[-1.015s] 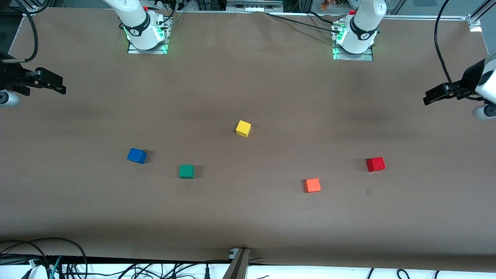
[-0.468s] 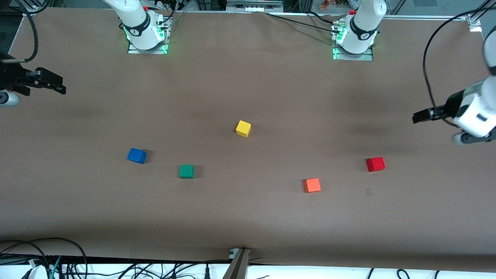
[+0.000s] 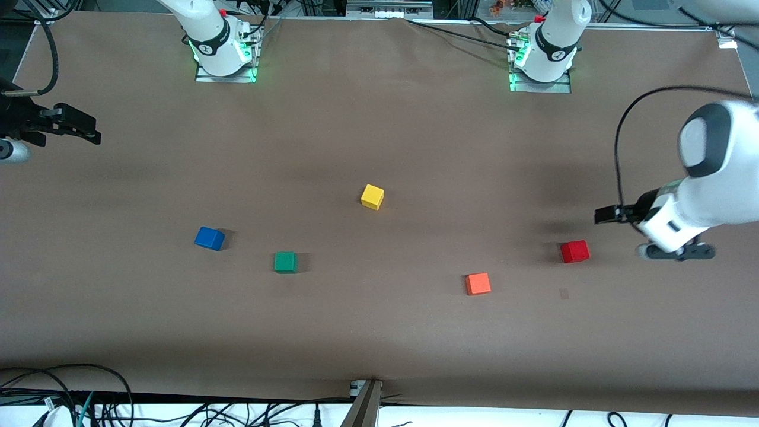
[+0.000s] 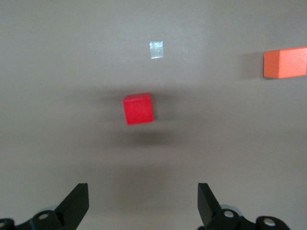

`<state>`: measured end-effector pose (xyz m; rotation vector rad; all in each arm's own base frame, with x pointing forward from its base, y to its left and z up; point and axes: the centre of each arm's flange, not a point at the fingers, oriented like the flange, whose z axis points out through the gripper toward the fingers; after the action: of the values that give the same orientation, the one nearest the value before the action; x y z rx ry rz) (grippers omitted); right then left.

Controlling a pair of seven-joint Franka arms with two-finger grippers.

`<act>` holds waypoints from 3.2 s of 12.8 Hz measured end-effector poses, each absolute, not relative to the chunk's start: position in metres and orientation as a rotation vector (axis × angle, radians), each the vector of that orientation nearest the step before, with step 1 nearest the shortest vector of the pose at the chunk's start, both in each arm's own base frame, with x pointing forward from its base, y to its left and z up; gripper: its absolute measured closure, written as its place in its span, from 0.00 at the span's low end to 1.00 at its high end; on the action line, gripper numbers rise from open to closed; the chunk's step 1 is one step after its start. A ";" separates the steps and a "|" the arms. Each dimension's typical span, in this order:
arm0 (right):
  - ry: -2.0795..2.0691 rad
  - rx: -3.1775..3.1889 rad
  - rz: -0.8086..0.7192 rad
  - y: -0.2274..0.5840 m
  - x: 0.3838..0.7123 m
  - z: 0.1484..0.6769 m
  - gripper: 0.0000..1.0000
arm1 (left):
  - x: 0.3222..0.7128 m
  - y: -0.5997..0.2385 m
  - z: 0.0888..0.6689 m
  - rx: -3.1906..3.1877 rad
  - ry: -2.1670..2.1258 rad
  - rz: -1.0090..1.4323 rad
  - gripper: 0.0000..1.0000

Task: Pass red block to right arm, stack on blue
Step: 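Move the left gripper down over the red cube, then close the left gripper on the red cube, then lift the red cube with the left gripper while the right gripper approaches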

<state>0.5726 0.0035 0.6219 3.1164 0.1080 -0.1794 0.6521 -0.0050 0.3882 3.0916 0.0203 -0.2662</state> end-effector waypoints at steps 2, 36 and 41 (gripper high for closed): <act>0.108 3.116 -0.180 0.004 0.573 0.622 0.00 | 0.660 -0.022 0.348 3.089 -0.019 -0.285 0.00; 0.067 3.635 -0.594 0.079 0.645 0.458 0.00 | 0.700 -0.082 0.337 2.593 -0.972 0.181 0.44; -0.014 4.003 -0.804 0.119 0.671 0.382 0.00 | 0.703 -0.119 0.368 2.083 -0.988 0.564 0.44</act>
<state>0.6713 0.1195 0.3823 4.0035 -0.0141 -0.8039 0.7032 -0.1185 0.3676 2.0833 -0.9877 0.5644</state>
